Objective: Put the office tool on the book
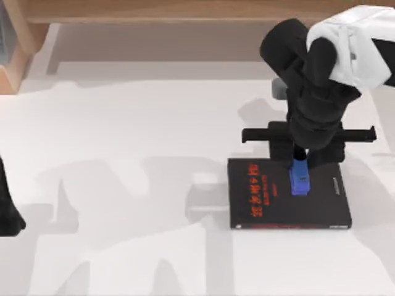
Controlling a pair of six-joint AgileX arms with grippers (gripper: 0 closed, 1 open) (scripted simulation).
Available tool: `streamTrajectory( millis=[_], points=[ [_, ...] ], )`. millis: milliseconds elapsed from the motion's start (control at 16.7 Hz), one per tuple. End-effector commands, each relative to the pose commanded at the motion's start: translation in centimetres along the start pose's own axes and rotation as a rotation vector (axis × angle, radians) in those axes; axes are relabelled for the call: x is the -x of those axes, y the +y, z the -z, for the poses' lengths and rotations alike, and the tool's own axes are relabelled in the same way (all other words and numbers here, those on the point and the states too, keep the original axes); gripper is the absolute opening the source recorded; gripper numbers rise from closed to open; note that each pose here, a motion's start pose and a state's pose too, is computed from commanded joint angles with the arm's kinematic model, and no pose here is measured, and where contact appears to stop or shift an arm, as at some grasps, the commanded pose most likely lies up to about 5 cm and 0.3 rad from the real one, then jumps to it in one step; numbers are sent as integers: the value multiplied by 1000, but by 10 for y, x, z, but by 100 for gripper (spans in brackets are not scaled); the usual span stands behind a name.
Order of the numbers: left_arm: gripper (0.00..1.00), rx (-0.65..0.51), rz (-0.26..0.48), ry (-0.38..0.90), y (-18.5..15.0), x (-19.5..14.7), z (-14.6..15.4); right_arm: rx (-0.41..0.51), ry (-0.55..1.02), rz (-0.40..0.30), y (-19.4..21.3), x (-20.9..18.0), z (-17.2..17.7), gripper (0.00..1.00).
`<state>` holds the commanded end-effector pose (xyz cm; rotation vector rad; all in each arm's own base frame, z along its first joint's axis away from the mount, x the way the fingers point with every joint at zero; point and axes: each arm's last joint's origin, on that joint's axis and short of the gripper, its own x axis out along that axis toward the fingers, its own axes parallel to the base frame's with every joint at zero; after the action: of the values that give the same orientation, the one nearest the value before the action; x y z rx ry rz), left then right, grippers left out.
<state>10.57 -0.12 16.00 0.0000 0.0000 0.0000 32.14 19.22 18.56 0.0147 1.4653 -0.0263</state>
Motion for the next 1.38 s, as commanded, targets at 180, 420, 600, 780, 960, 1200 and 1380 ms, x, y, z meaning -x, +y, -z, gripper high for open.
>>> streamTrajectory(
  millis=[180, 420, 600, 780, 960, 1200, 1380],
  points=[
    [100, 0, 0, 0, 0, 0, 0, 8, 3, -1, 3, -2, 3, 0],
    [100, 0, 0, 0, 0, 0, 0, 3, 5, 0, 2, -2, 2, 0],
    [100, 0, 0, 0, 0, 0, 0, 5, 4, 0, 3, -12, 3, 0],
    [100, 0, 0, 0, 0, 0, 0, 8, 3, -1, 3, -29, 4, 0],
    [100, 0, 0, 0, 0, 0, 0, 8, 3, -1, 4, -32, 4, 0],
    [100, 0, 0, 0, 0, 0, 0, 8, 3, -1, 4, -32, 4, 23],
    [100, 0, 0, 0, 0, 0, 0, 8, 3, -1, 4, -32, 4, 45]
  ],
)
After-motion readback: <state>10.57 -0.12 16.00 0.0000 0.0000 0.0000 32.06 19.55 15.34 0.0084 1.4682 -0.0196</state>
